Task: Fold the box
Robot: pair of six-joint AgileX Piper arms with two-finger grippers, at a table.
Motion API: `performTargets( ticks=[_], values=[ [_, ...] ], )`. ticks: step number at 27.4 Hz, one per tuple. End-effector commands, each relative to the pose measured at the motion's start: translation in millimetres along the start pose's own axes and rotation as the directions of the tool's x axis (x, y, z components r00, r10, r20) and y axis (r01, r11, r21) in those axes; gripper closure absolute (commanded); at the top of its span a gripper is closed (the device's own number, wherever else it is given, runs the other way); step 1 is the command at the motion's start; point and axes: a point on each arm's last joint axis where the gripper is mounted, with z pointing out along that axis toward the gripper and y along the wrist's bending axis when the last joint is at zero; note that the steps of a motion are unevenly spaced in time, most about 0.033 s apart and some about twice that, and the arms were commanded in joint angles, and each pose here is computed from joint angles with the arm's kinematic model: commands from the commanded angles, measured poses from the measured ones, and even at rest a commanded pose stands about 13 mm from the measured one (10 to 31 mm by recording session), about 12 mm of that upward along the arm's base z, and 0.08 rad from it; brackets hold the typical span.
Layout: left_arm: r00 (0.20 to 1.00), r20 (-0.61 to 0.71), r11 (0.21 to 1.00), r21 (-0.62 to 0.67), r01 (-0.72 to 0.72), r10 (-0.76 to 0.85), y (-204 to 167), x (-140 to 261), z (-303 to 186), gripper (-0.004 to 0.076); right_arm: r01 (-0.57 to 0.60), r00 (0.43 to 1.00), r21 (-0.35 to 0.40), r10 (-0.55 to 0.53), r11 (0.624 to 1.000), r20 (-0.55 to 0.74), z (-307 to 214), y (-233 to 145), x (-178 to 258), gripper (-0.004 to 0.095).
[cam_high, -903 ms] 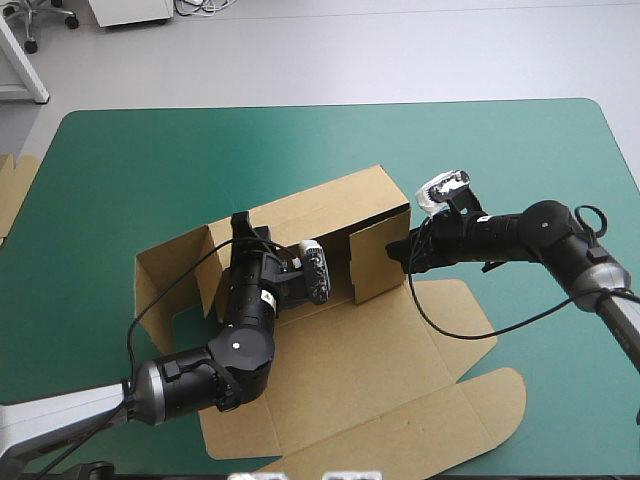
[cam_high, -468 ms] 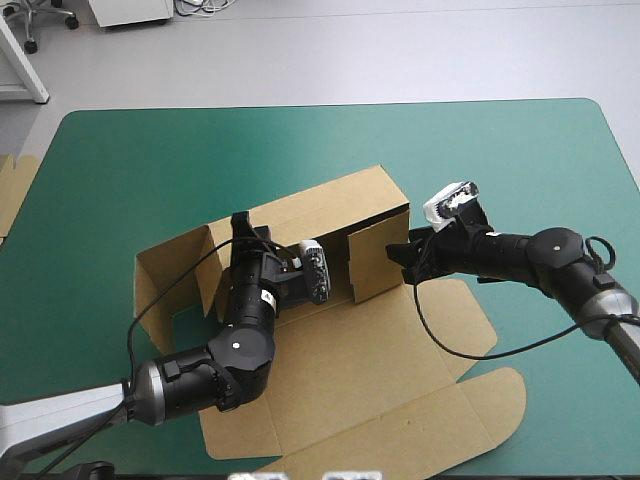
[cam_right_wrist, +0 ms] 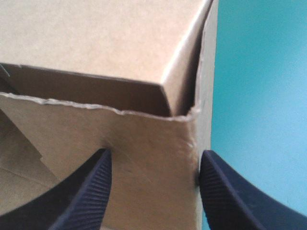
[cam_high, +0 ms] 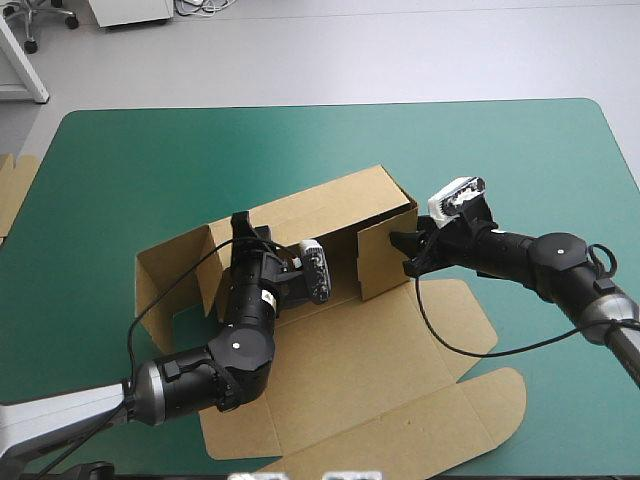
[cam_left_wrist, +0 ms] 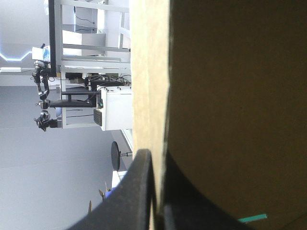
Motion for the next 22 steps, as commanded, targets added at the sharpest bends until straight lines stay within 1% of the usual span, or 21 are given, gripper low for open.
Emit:
performTargets(
  ticks=[1, 4, 8, 11, 15, 22],
  values=[
    [0.997, 0.055, 0.998, 0.016, 0.057, -0.058, 5, -5, -6, 0.0734, 0.014, 0.997, 0.016, -0.015, 1.000, 0.076, -5, 5, -16, 0.0389],
    [0.997, 0.055, 0.998, 0.016, 0.057, -0.058, 5, -5, -6, 0.0734, 0.044, 0.997, 0.033, -0.046, 0.998, 0.063, 4, 11, -15, 0.0389],
    [0.997, 0.051, 0.998, 0.014, 0.057, -0.058, 5, -4, -6, 0.0734, 0.110, 0.993, 0.060, -0.112, 0.992, 0.035, 20, 22, -12, 0.0389],
    [0.997, 0.051, 0.998, 0.014, 0.057, -0.058, 5, -4, -6, 0.0734, 0.122, 0.992, 0.087, -0.125, 0.989, 0.023, 28, 26, -10, 0.0389],
    [0.997, 0.051, 0.998, 0.014, 0.057, -0.058, 5, -4, -6, 0.0734, 0.129, 0.990, 0.158, -0.136, 0.979, 0.031, 30, 28, -12, 0.0393],
    [0.996, 0.054, 0.997, 0.013, 0.075, -0.075, 6, -5, -6, 0.0734, 0.136, 0.989, 0.178, -0.144, 0.975, 0.036, 33, 36, -13, 0.0395]
  ],
)
